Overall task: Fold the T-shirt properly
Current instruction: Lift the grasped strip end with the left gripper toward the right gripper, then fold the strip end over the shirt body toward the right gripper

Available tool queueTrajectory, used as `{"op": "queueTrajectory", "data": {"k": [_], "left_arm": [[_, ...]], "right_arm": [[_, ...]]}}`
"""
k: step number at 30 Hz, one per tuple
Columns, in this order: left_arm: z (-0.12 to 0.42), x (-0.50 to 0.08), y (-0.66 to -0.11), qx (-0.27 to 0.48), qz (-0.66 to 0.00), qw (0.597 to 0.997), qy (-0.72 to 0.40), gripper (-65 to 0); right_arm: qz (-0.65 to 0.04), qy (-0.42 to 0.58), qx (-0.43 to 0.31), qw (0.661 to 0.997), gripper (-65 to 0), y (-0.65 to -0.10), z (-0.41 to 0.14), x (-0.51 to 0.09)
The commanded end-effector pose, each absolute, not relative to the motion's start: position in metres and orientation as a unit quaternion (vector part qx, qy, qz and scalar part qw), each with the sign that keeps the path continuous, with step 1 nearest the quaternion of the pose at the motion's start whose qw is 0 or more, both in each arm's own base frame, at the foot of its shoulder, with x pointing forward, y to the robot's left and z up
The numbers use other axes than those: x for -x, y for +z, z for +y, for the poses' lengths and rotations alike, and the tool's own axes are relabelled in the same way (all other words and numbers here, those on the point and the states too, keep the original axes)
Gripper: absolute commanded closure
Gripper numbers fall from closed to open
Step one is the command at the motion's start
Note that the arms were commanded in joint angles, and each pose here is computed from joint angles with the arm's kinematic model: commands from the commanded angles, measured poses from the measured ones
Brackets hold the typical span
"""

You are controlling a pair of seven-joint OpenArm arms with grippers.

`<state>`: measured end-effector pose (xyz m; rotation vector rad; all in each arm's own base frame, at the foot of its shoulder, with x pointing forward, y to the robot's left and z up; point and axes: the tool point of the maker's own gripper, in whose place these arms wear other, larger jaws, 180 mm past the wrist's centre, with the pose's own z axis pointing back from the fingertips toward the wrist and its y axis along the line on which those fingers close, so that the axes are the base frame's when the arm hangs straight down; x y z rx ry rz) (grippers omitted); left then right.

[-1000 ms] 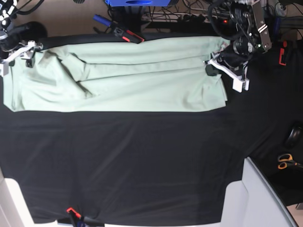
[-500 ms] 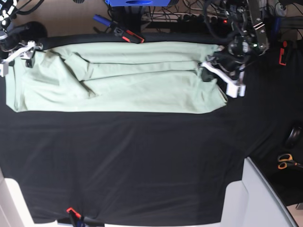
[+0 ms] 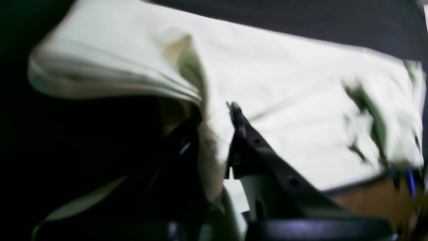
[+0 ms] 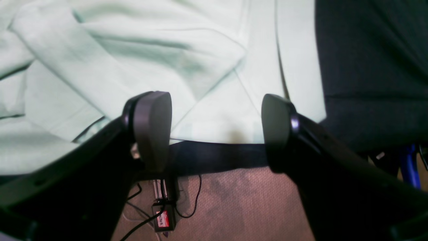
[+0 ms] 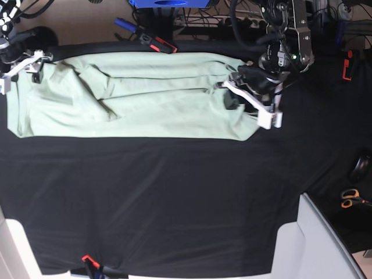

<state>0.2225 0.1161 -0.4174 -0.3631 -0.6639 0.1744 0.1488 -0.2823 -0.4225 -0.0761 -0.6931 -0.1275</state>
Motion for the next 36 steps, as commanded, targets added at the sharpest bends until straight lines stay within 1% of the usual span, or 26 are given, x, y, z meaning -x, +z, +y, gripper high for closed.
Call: {"op": "queueTrajectory", "data": {"k": [1, 5, 9, 17, 24, 27, 36], "left_arm": [[0.118, -0.229, -0.405, 0.177, -0.344, 0.918, 0.086, 0.0], [0.122, -0.230, -0.404, 0.170, -0.344, 0.919, 0.091, 0.0], [0.115, -0.221, -0.410, 0.178, -0.311, 0.930, 0.084, 0.0], [0.110, -0.230, -0.387, 0.182, -0.320, 0.927, 0.066, 0.0], [0.063, -0.236, -0.382, 0.218, -0.303, 0.927, 0.014, 0.0], [0.054, -0.237, -0.384, 0.219, -0.291, 0.930, 0.045, 0.0], [0.033, -0.253, -0.377, 0.213, -0.281, 0.934, 0.063, 0.0]], "right_arm": [[-0.358, -0.059, 0.042, 0.931, -39.6, -0.413, -0.286, -0.155], [-0.358, -0.059, 0.041, 0.931, -39.6, -0.414, -0.286, -0.155], [-0.358, -0.059, 0.041, 0.931, -39.6, -0.414, -0.286, -0.155], [-0.358, -0.059, 0.041, 0.931, -39.6, -0.414, -0.286, -0.155], [-0.357, -0.060, 0.041, 0.931, -39.6, -0.414, -0.285, -0.155], [-0.356, -0.060, 0.041, 0.932, -39.6, -0.414, -0.285, -0.155], [-0.356, -0.060, 0.040, 0.932, -39.6, -0.414, -0.285, -0.154]]}}
